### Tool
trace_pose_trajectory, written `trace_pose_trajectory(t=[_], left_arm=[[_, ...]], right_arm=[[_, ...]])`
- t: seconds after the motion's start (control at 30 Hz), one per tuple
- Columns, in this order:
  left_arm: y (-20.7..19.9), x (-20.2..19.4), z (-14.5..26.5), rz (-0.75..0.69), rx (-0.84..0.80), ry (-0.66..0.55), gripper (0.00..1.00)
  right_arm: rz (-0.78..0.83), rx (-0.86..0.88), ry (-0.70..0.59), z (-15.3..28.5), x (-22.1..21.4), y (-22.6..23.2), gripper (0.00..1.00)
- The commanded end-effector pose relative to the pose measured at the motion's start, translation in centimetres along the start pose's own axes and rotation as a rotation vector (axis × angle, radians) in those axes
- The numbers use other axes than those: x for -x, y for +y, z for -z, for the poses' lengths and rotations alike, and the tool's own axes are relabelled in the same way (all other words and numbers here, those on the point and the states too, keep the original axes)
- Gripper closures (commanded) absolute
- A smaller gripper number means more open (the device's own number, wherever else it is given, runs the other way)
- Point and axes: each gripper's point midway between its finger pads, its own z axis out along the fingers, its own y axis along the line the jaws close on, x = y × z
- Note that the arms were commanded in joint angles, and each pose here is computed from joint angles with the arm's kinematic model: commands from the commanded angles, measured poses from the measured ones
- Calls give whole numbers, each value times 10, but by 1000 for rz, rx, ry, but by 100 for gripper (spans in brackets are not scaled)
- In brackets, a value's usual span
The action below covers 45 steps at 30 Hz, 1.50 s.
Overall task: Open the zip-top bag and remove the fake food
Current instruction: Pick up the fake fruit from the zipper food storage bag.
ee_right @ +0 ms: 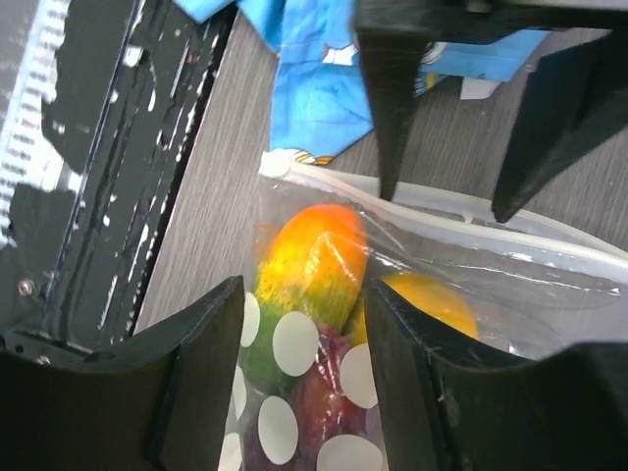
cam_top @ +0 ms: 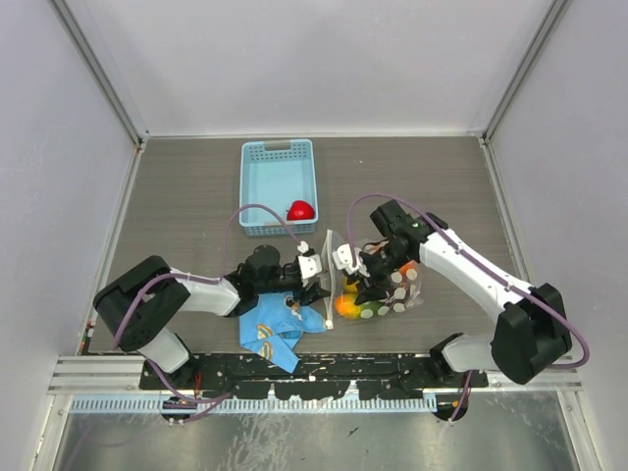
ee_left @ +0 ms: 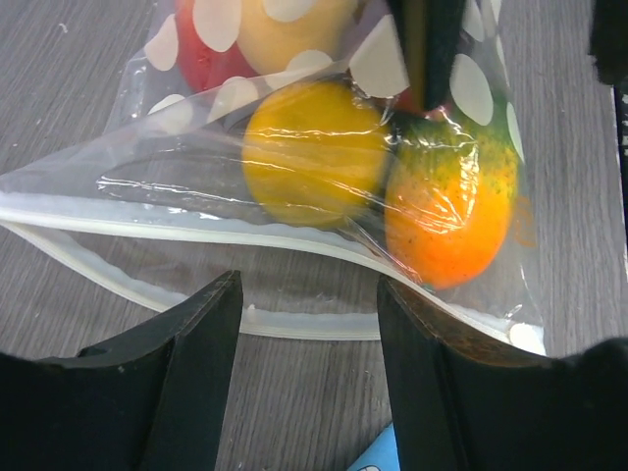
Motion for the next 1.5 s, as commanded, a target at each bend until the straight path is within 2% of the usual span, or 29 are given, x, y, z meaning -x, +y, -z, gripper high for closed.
trace_pose_trajectory(t=[0.0,0.13,0.37,0.5,0.8,1.03,1.23,1.4,1.47], left_arm=[[-11,11,-4,-81,-78,-41,41],[-14,10,-5,-64,-90,-67,40],[-16,15,-6,-7,-56,-162,40],[-15,15,-8,18,-33,-201,40],[-18,12,-9,23,-33,-201,40],[-22,13,-9,22,-43,-202,39],[-21,13,-9,27,-36,-210,39],[-22,14,-9,39,-32,-222,39],[-21,12,-9,42,-28,-218,39]], right_arm=[[-151,-130,-107,1,29,-40,46],[-421,-265,-186,11,52,-81,49],[-721,-484,-178,33,46,-115,47],[-839,-631,-106,31,29,-126,45],[-877,-931,63,19,15,-152,40],[-820,-1029,173,0,8,-158,39],[-756,-1043,278,-13,-3,-150,39],[-722,-1044,310,-13,-6,-146,46],[-719,-1021,294,-13,-2,-143,59]])
